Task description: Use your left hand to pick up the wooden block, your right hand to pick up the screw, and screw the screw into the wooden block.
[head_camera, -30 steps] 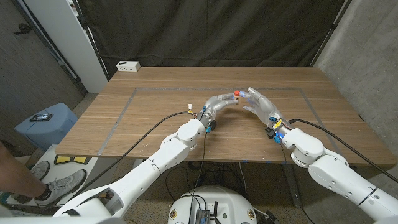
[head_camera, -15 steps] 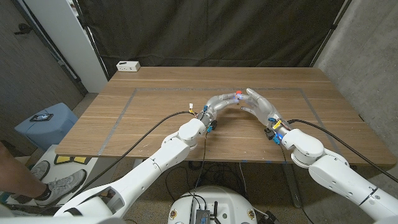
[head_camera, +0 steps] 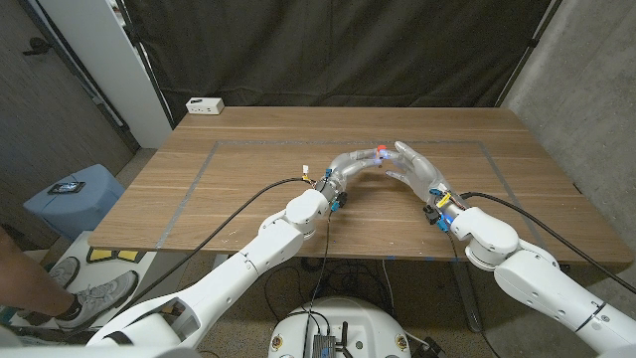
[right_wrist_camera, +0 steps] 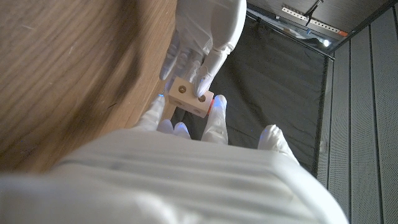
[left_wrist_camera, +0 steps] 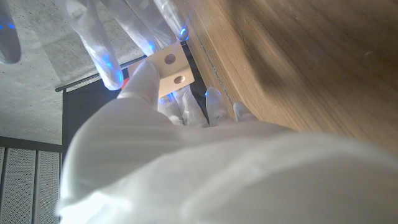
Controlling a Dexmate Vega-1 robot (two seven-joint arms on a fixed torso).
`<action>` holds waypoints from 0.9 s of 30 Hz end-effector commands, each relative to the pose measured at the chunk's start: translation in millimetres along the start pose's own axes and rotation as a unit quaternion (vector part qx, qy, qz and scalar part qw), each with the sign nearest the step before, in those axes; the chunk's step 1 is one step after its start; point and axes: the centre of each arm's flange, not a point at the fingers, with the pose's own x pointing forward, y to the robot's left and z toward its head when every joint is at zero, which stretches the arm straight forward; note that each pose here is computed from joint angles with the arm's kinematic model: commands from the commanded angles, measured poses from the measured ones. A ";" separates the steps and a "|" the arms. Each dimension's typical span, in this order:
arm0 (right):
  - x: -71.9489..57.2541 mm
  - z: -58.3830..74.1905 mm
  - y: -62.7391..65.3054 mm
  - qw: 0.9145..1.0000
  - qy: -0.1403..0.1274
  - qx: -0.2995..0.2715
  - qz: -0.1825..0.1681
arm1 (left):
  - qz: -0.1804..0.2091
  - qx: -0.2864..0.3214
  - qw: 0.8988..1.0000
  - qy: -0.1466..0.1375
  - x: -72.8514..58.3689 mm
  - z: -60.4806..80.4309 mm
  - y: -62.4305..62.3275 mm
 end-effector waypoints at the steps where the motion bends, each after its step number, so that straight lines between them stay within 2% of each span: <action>1: -4.3 1.6 -5.1 1.000 -0.002 -0.002 -0.013 | 0.002 0.001 1.000 0.000 -1.4 0.2 -0.1; 27: -0.6 -0.4 -10.4 1.000 0.005 -0.006 -0.014 | -0.001 0.001 1.000 -0.004 -7.5 2.2 -1.8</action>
